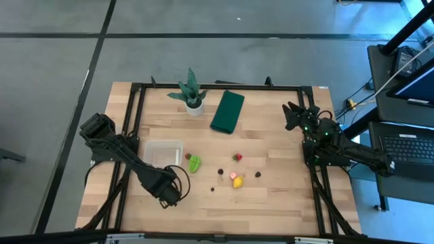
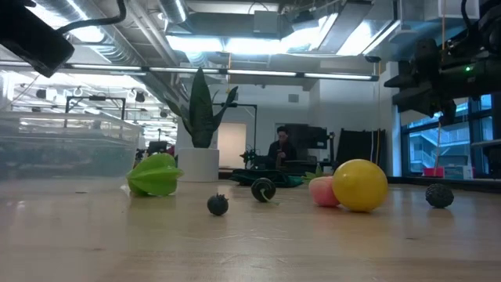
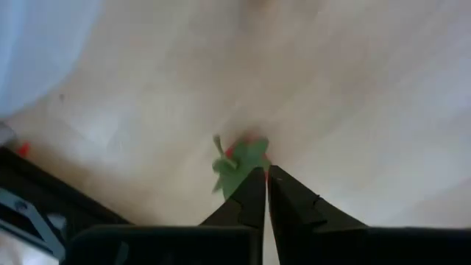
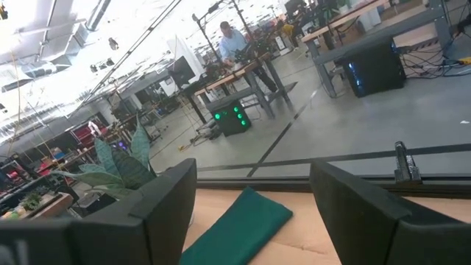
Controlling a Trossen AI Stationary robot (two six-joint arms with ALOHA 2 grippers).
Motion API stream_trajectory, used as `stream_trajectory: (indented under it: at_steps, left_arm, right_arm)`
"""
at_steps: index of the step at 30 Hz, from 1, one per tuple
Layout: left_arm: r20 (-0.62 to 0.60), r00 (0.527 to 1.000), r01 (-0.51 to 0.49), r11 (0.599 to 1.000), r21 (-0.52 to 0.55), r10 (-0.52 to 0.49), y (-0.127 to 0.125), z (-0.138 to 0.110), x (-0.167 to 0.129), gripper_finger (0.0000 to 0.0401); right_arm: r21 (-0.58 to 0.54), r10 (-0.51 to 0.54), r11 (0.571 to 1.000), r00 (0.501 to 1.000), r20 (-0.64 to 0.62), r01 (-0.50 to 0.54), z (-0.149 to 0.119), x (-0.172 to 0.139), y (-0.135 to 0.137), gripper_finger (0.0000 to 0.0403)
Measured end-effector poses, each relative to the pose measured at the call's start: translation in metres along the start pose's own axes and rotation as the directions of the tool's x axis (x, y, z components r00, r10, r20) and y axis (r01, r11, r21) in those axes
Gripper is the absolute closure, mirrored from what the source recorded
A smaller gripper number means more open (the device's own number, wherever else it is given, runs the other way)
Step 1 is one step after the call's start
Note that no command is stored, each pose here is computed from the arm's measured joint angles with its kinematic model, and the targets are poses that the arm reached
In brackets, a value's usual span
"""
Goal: Pick and placing Produce into tupperware
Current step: Put the bottom strawberry into the transparent bin
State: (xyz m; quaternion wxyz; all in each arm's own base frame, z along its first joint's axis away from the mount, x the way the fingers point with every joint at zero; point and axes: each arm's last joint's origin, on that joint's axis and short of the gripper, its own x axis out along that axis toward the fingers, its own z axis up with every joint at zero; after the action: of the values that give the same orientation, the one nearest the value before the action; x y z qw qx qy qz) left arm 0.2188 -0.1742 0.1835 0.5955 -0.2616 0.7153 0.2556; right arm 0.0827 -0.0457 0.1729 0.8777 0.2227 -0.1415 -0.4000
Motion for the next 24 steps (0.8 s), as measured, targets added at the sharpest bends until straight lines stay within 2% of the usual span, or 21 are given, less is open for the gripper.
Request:
stream_trajectory:
  at_steps: [6, 10, 13, 16, 24]
  left_arm:
    - [0.002, 1.0, 0.006, 1.0, 0.012, -0.006, -0.0009, -0.0012, 0.0001, 0.0351]
    - [0.0, 0.999, 0.036, 0.995, 0.098, -0.036, -0.0041, -0.0026, 0.0003, 0.032]
    - [0.03, 0.998, 0.047, 0.988, 0.149, -0.052, -0.0063, -0.0035, 0.0005, 0.0291]
    - [0.037, 0.997, 0.064, 0.987, 0.149, -0.071, -0.008, -0.0023, 0.0002, 0.026]
    - [-0.03, 0.996, 0.093, 0.984, 0.152, -0.089, -0.0093, -0.0045, 0.0, 0.0164]
  right_arm:
    - [0.0, 0.0, 1.0, 1.0, 0.0, 0.0, 0.0001, 0.0, 0.0, 0.0136]
    - [0.0, 0.0, 1.0, 1.0, 0.0, 0.0, 0.0, 0.0, -0.0001, 0.0136]
    - [0.0, 0.0, 1.0, 1.0, 0.0, 0.0, 0.0001, 0.0, 0.0, 0.0136]
    - [0.0, 0.0, 1.0, 1.0, 0.0, 0.0, -0.0001, 0.0, 0.0, 0.0136]
    - [-0.001, 0.0, 1.0, 1.0, 0.0, 0.0, -0.0001, 0.0, -0.0001, 0.0136]
